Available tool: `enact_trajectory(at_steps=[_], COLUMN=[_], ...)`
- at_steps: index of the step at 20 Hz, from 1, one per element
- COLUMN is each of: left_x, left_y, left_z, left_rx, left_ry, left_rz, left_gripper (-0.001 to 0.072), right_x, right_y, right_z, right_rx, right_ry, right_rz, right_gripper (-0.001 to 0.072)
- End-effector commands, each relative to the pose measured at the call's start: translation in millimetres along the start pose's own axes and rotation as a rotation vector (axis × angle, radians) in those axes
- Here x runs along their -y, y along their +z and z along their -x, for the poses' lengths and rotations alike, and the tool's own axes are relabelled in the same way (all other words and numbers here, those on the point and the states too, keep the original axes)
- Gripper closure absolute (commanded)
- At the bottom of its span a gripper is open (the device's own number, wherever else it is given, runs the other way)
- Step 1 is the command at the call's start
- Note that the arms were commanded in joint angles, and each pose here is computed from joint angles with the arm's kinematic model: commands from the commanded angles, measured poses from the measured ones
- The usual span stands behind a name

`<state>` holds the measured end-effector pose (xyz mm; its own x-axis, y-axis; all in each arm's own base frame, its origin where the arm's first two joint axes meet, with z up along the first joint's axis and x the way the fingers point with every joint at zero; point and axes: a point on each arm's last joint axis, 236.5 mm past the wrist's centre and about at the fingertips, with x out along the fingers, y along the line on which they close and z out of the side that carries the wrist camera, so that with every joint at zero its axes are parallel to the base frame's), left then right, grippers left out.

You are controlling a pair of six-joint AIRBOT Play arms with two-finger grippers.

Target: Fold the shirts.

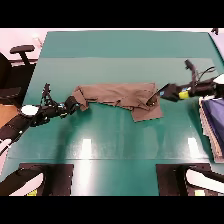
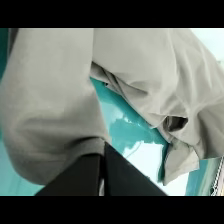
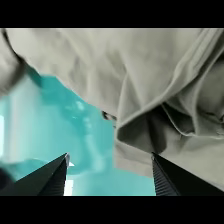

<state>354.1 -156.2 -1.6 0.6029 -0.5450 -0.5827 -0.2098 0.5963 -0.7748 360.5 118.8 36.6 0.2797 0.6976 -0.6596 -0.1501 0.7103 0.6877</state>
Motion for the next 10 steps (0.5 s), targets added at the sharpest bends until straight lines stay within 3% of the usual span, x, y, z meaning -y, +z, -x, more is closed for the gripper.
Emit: enact_trajectory(at_steps=[1,9,10], left_x=[4,4,5], left_y=[-4,-11,-10], left_z=[1,1,1], left_rx=[-0.022,-0.051,-0.051], left_ry=[-0.005,-0.007,-0.008], left_rz=[-0.024,-0.035,-0.038], left_gripper=[0.0685,0.0685,0.0685], right_x=[1,4,-5], right_y=[-14,-5,3], right_z=[-33,-101,-108], right_rx=[0.086,0.051,0.049], right_ry=[-0.093,-0.071,-0.056], right_rz=[0.231,0.116,0.133], right_gripper=[0.0136,0.0170,0.0354])
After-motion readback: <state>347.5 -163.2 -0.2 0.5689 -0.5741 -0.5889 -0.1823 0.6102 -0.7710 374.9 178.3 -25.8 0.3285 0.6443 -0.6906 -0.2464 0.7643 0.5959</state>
